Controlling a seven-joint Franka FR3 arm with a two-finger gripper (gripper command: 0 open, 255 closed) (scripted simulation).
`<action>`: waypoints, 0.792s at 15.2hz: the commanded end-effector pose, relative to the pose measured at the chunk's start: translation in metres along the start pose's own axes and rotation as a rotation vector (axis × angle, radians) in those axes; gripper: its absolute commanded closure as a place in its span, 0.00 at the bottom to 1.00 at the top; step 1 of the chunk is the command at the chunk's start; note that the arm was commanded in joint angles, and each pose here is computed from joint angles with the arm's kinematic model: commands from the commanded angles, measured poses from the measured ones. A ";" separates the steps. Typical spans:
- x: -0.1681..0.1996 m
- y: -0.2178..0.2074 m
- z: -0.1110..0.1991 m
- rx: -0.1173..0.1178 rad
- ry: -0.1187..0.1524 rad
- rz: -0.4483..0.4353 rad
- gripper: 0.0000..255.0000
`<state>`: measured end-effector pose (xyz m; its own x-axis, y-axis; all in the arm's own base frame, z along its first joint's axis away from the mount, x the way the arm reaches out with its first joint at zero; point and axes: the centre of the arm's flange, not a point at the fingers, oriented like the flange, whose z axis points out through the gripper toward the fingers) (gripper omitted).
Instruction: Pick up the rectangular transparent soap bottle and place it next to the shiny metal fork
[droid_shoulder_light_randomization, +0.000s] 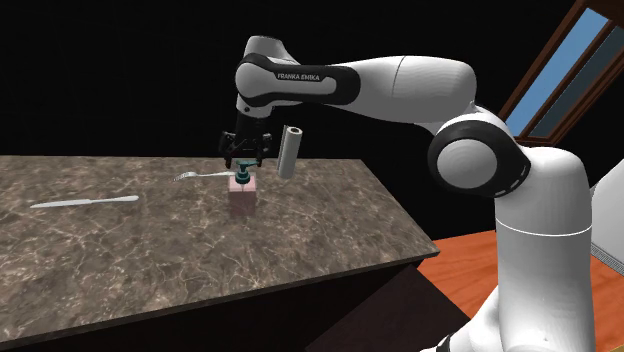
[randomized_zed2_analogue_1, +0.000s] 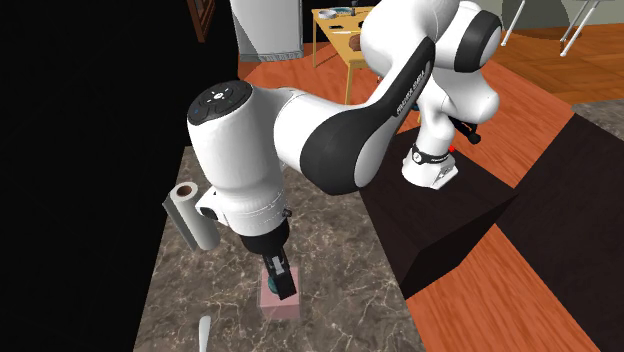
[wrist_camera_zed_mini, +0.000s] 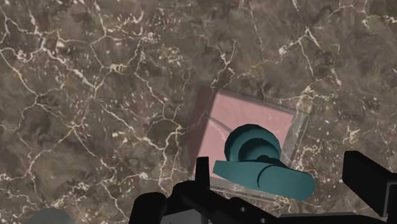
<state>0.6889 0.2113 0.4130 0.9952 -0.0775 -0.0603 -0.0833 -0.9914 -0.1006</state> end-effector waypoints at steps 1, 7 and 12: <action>0.000 0.000 0.000 0.000 0.000 0.000 0.00; 0.000 0.000 -0.050 0.000 0.000 0.000 0.00; 0.000 0.000 -0.050 0.000 0.000 0.000 0.00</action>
<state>0.6915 0.2061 0.4626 0.9952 -0.0774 -0.0602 -0.0832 -0.9914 -0.1007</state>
